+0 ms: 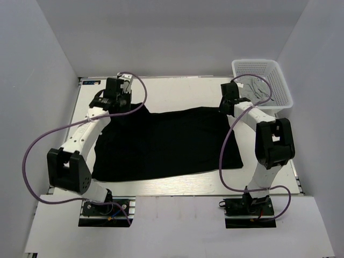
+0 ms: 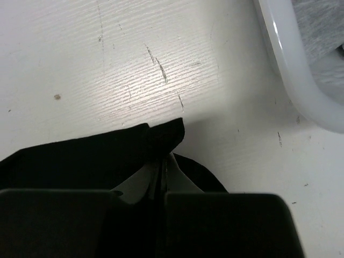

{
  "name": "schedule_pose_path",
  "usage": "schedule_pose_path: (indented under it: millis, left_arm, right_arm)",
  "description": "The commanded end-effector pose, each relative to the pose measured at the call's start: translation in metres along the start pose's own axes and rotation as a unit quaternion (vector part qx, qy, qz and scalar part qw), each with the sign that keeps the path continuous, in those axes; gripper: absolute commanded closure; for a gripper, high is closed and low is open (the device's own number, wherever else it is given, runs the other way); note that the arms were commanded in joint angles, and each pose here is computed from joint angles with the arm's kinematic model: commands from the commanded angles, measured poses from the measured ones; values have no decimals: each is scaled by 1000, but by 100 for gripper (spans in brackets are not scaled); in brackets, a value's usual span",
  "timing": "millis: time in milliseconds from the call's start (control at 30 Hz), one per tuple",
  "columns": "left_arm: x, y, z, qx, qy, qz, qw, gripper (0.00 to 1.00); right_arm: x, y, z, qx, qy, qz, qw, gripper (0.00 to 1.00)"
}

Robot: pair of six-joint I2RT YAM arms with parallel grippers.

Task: Fold and stack the t-shirts
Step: Grap the side of the flattened tshirt furthest away from the robot with both arms, then fold the other side of the tshirt into a rectangle

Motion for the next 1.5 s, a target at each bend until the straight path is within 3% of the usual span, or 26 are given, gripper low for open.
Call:
schedule_pose_path:
  millis: [0, 133, 333, 400, 667, 900, 1067, 1367, 1400, 1433, 1467]
  left_arm:
    - [-7, -17, -19, 19, 18, -86, 996, 100]
    - [-8, -55, -28, 53, 53, -150, 986, 100]
    - [-12, -78, -64, 65, 65, -215, 972, 100]
    - [-2, -83, -80, 59, 103, -240, 964, 100]
    - [-5, -108, -117, 72, 109, -259, 957, 100]
    - [-36, -141, -112, 126, 46, -277, 951, 100]
    - [-40, -178, -102, 174, 75, -291, 938, 100]
    - [-42, -184, -92, 198, 79, -293, 932, 100]
    - [-44, -185, -91, 204, 72, -289, 933, 94]
    - [-47, -183, -90, 208, 61, -283, 934, 94]
    - [-47, -185, -91, 213, 61, -282, 933, 94]
  right_arm:
    - [9, 17, -20, -35, 35, 0, 999, 100]
    - [1, 16, -30, -39, 34, -11, 999, 100]
    - [-1, 9, -35, -29, 40, -15, 999, 100]
    - [2, 10, -40, -30, 49, -15, 998, 100]
    - [-2, 3, -60, -31, 73, -29, 996, 100]
    - [-12, -11, -77, -23, 88, -25, 996, 100]
    - [-33, -35, -85, -14, 82, -13, 996, 100]
    - [-69, -70, -84, 1, 41, 16, 999, 100]
    - [-70, -73, -85, 5, 41, 18, 999, 100]
    - [-73, -78, -85, 9, 37, 22, 999, 100]
    - [-77, -80, -85, 9, 31, 23, 999, 94]
Point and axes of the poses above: each gripper's point midway between its finger pads, its own z axis out along the fingers, its own x axis along the line the jaws close on, y = z × x, the point moved 2 cm from there along -z, back along the fingers, and after that the axes turned 14 degrees about z, right-handed, at the moved point
